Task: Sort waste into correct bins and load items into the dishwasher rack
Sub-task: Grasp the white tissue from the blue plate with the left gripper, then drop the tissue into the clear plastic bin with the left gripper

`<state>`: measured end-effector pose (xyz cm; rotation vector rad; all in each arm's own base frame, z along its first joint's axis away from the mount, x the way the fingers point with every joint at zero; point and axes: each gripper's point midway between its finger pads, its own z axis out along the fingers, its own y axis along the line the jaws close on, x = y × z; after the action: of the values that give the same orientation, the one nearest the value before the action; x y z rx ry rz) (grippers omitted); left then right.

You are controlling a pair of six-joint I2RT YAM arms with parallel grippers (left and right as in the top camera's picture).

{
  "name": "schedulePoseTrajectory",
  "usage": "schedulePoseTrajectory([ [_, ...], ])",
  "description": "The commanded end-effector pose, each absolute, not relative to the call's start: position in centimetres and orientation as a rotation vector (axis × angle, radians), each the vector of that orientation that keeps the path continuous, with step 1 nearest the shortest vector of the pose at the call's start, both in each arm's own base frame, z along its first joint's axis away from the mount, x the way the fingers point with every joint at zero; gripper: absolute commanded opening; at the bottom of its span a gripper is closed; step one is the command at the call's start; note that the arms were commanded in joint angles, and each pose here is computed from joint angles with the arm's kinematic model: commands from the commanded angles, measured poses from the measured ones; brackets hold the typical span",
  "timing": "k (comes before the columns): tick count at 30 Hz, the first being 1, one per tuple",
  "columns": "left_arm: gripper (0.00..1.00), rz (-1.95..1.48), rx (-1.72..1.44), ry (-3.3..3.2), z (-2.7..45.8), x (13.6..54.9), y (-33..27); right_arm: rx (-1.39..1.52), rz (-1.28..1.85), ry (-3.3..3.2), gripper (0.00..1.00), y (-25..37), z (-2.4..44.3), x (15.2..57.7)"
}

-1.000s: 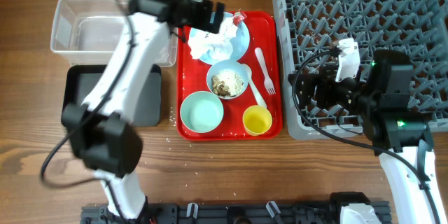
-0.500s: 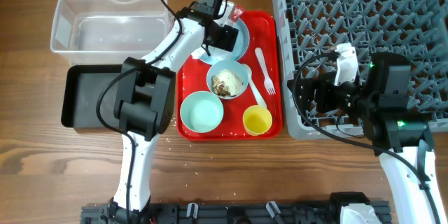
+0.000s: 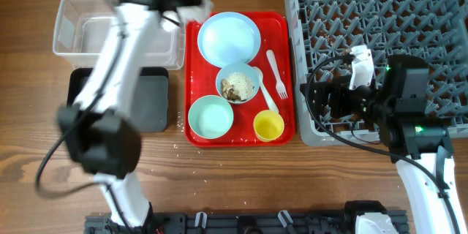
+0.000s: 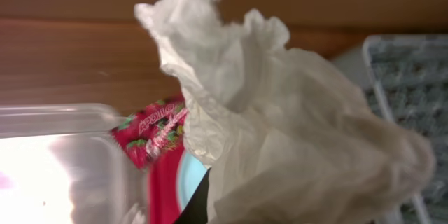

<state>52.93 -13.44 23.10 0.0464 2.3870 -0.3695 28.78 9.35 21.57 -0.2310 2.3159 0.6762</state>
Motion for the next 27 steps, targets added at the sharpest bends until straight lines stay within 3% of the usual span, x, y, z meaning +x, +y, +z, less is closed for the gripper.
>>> schedulePoseTrajectory([
  [1, 0.04, -0.239, -0.225, 2.402, 24.8, 51.9, -4.2, -0.261, 0.687, 2.291, 1.00, 9.7, 22.4, 28.9],
  [3, 0.04, -0.153, -0.348, 2.469, 21.4, 52.0, 0.5, -0.257, 0.678, 2.293, 1.00, 9.6, 22.4, 29.0],
  [7, 0.04, -0.114, -0.451, 2.577, 15.4, 52.2, 4.0, -0.255, 0.675, 2.294, 1.00, 9.6, 22.4, 29.0],
  [8, 0.09, -0.107, -0.471, 2.611, 13.5, 52.3, 4.6, -0.256, 0.675, 2.294, 1.00, 9.6, 22.4, 29.0],
  [9, 0.34, -0.105, -0.477, 2.623, 12.7, 52.4, 4.7, -0.256, 0.675, 2.294, 1.00, 9.6, 22.4, 29.0],
  [11, 1.00, -0.107, -0.467, 2.605, 12.4, 53.2, 4.8, -0.256, 0.675, 2.294, 1.00, 9.6, 22.4, 29.0],
  [15, 1.00, -0.138, -0.402, 2.499, 17.1, 54.5, 3.5, -0.256, 0.675, 2.293, 1.00, 9.6, 22.4, 29.0],
  [18, 0.94, -0.276, -0.265, 2.431, 21.4, 54.8, -3.4, -0.256, 0.675, 2.293, 1.00, 9.6, 22.4, 29.0],
  [21, 0.88, -0.402, -0.409, 2.468, 20.3, 53.7, -10.9, -0.256, 0.674, 2.293, 1.00, 9.6, 22.4, 29.0],
  [24, 0.94, -0.370, -0.669, 2.460, 17.9, 52.9, -14.9, -0.253, 0.670, 2.294, 1.00, 9.5, 22.3, 29.0],
  [27, 0.82, -0.239, -1.108, 2.293, 14.2, 52.5, -14.6, -0.252, 0.666, 2.296, 1.00, 9.5, 22.3, 29.0],
])
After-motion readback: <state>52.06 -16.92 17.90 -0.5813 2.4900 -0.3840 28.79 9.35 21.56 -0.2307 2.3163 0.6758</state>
